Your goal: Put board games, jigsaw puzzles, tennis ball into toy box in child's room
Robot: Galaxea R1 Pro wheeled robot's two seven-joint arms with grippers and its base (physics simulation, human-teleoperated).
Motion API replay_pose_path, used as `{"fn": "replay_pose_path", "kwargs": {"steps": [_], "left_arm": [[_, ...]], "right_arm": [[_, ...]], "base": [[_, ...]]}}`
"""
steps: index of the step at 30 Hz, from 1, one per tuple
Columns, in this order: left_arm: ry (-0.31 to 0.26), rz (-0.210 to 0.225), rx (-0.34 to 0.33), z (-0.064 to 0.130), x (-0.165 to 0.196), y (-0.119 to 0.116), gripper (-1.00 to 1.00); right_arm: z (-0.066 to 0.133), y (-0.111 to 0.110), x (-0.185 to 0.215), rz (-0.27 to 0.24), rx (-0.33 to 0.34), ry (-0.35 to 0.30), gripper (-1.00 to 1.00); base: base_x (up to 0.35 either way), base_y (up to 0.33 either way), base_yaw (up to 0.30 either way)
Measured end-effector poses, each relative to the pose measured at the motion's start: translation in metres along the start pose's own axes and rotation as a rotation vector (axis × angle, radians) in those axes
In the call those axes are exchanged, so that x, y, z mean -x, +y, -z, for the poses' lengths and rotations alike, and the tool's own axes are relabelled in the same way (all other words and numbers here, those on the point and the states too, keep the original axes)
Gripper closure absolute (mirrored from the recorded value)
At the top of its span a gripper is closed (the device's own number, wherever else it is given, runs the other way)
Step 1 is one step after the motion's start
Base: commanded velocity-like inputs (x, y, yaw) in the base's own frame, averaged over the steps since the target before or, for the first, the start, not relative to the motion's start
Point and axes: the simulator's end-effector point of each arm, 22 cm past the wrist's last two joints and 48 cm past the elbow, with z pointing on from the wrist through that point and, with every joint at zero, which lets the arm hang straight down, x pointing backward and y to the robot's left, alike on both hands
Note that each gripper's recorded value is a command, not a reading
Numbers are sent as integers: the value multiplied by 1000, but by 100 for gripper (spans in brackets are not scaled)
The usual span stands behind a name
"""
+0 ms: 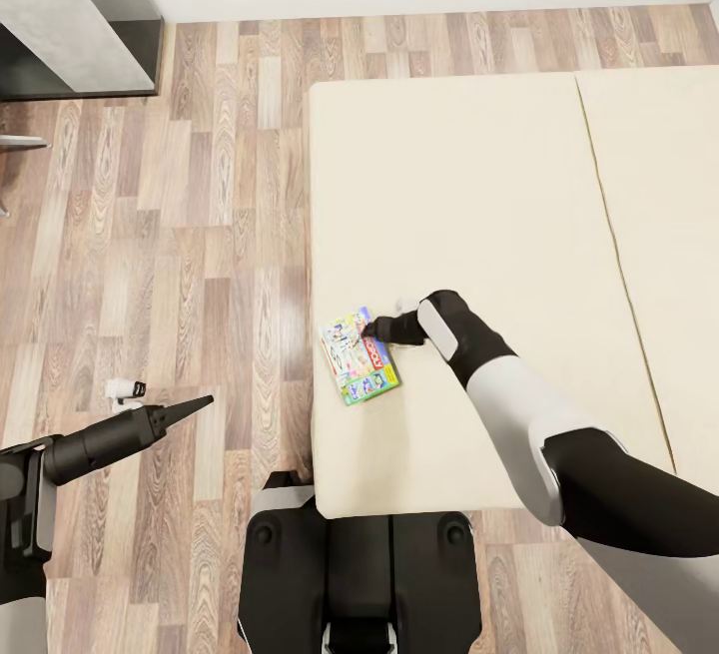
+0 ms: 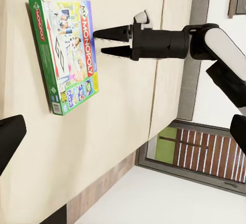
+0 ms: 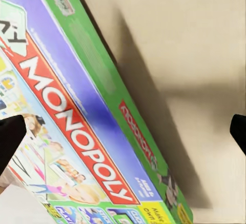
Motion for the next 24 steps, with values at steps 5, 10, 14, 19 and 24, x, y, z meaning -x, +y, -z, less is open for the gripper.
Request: {"fn": "replay_pose_path", "kwargs": {"steps": [5, 10, 14, 19, 24], "left_arm": [[0, 0, 0, 0, 0, 0, -100], [0, 0, 0, 0, 0, 0, -100], [0, 0, 0, 0, 0, 0, -100], [0, 0, 0, 0, 0, 0, -100], [0, 0, 0, 0, 0, 0, -100]], "right_arm": [[8, -1, 15, 10, -22, -33, -100], [11, 0, 18, 11, -25, -39, -100], [11, 0, 18, 10, -24, -39, -100], [11, 1, 17, 10, -22, -37, -100], [10, 2, 15, 8, -16, -25, -100]], "base": [[0, 0, 0], [0, 0, 0], [0, 0, 0], [0, 0, 0], [0, 0, 0]]}}
